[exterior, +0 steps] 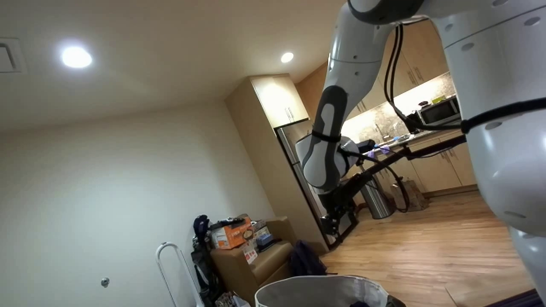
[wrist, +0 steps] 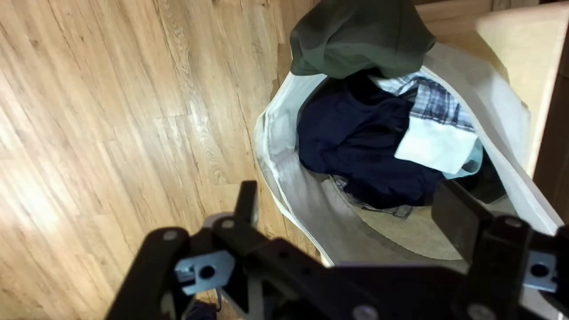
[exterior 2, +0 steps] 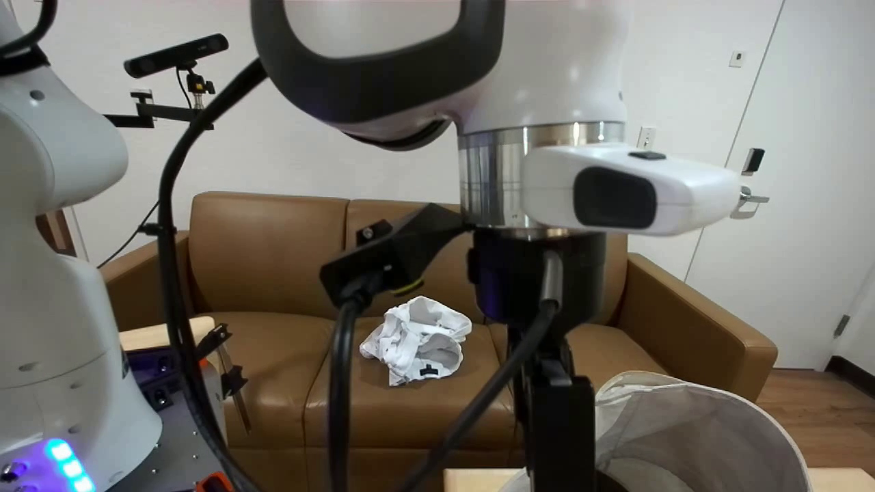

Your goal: Take the black clothing out of the pink laundry bag and place it on top of the white clothing on the sofa

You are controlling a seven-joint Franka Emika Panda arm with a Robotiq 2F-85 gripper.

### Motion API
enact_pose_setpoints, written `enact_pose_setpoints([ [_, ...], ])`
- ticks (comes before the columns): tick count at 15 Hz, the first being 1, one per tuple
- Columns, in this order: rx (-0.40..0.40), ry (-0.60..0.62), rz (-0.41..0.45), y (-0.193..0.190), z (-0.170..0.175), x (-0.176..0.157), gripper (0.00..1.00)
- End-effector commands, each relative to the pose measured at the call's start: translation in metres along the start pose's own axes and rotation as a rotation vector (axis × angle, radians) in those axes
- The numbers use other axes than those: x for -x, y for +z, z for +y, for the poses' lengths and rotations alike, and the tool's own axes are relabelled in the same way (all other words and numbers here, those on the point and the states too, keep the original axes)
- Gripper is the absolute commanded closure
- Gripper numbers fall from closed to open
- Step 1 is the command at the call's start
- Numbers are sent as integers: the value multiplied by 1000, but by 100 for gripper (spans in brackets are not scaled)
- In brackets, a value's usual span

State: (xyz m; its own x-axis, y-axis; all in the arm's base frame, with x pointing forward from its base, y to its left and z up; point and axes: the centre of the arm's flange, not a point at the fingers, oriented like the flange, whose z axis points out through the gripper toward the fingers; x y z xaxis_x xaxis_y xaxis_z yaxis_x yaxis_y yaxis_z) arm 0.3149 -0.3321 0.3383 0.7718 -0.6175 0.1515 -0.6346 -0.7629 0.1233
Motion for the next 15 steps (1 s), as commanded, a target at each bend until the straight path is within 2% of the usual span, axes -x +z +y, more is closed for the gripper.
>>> enact_pose_setpoints([
  [1,-3,-2,5,-3,-1,1,0],
  [3,-13,-44,-31,17,4,-22,0],
  [4,-41,-67,-89,36,9,-44,0],
  [5,-55,-90,-105,52,14,-60,0],
  [6,-63,-133,-129,64,17,-67,0],
  [8,-32,-219,-190,91,24,-83,0],
  [11,30,-284,-296,138,33,-107,0],
  [13,34,-295,-391,175,44,-118,0],
  [14,20,-260,-314,136,28,-79,0],
  [15,30,-264,-335,151,30,-83,0],
])
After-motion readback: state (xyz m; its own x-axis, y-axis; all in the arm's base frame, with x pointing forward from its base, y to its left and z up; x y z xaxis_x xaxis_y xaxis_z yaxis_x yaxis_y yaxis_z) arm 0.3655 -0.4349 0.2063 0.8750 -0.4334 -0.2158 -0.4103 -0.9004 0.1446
